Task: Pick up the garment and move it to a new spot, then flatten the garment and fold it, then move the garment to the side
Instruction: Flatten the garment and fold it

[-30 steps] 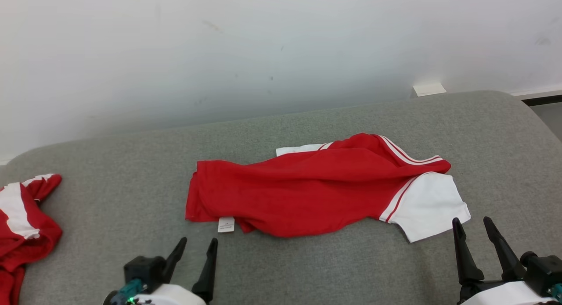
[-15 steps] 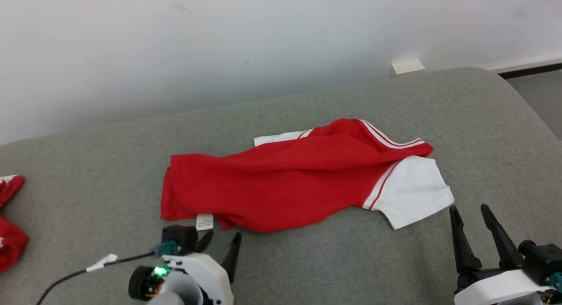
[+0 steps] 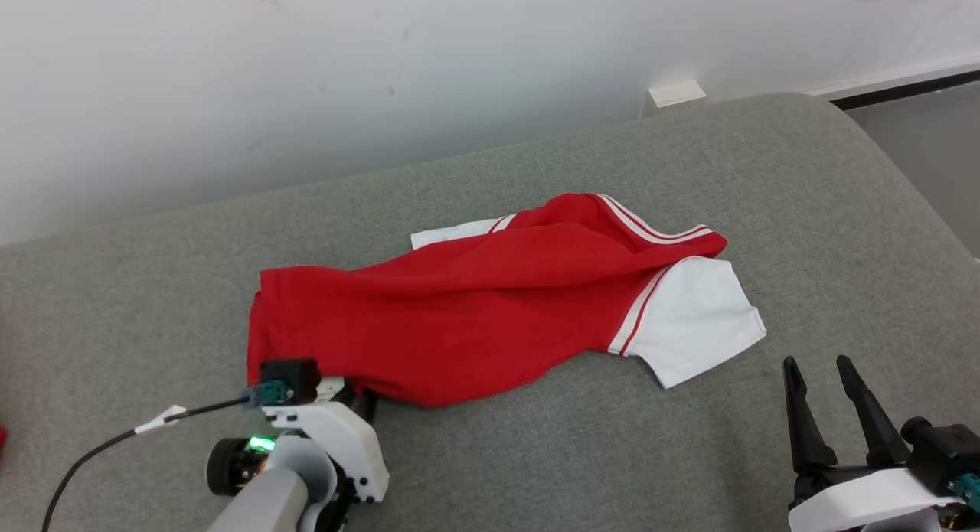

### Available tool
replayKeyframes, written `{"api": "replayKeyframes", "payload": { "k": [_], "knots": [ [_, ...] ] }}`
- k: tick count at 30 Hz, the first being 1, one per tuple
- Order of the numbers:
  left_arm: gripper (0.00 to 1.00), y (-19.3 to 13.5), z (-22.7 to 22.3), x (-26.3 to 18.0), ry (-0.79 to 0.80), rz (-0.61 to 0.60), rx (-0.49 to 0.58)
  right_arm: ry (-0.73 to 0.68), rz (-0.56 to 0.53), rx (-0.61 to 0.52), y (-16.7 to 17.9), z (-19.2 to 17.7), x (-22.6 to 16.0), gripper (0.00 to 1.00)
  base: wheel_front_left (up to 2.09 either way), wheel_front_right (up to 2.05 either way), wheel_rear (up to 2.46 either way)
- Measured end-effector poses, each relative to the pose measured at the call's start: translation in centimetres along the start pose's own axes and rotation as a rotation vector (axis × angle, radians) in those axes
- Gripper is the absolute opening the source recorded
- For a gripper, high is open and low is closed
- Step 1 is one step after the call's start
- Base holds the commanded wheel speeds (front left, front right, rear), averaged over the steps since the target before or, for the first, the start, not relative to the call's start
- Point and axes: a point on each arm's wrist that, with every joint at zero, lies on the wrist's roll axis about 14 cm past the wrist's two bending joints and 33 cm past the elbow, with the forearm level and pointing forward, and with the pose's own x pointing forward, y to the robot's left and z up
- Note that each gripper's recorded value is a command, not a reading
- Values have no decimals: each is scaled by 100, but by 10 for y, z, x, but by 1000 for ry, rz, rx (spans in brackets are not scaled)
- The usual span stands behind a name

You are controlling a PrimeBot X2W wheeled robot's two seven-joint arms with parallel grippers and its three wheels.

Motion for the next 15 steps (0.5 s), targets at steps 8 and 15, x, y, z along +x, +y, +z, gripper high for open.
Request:
{"api": "replayKeyframes", "payload": {
  "k": [8,15],
  "knots": [
    [0,1,7,-5,-35,-2,-19,-8,24,9,9,1,4,100,0,0,0],
    [0,4,33,-23,-143,5,17,-21,50,11,16,4,6,100,0,0,0]
  ]
}}
